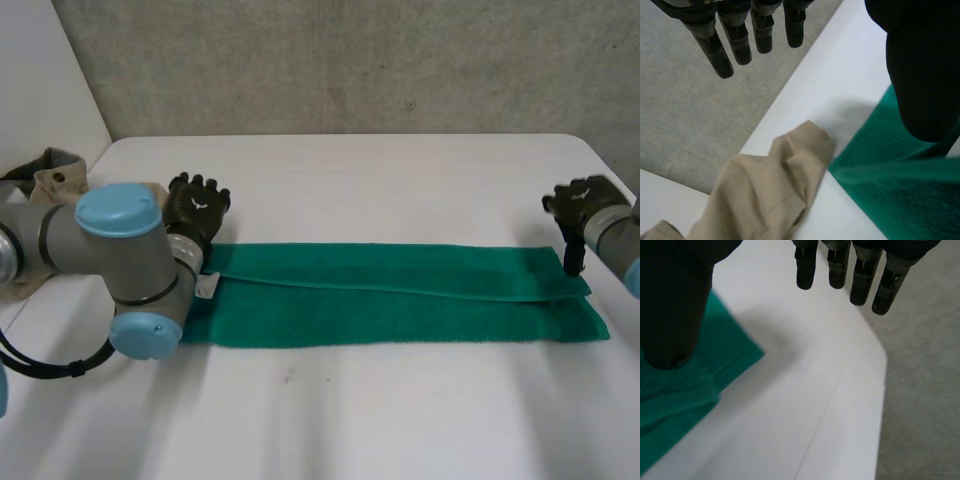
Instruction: Fold the laundry.
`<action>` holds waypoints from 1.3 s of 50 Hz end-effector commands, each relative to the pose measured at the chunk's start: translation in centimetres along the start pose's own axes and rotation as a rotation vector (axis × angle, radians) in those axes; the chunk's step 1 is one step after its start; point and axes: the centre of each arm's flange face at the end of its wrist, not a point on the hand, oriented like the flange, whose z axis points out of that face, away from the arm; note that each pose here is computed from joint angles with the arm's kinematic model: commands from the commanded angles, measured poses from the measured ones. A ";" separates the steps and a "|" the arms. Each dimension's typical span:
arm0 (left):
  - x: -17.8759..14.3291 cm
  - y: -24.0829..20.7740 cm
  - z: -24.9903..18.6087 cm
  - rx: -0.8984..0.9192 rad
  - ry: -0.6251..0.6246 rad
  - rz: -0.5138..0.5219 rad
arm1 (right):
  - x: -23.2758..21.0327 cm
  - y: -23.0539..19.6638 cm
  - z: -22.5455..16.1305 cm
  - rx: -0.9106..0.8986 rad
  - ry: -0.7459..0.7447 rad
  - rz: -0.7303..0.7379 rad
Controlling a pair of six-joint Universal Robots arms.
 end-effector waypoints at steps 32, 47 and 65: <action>0.5 3.6 0.4 -0.053 0.085 -0.009 | -3.4 3.7 -2.4 0.106 -0.166 -0.039; -2.0 0.3 6.5 0.198 -0.094 -0.023 | 2.6 0.5 4.2 0.293 0.220 0.075; -1.1 1.6 1.0 0.088 0.006 -0.016 | 2.2 -0.7 -0.5 0.190 0.068 0.122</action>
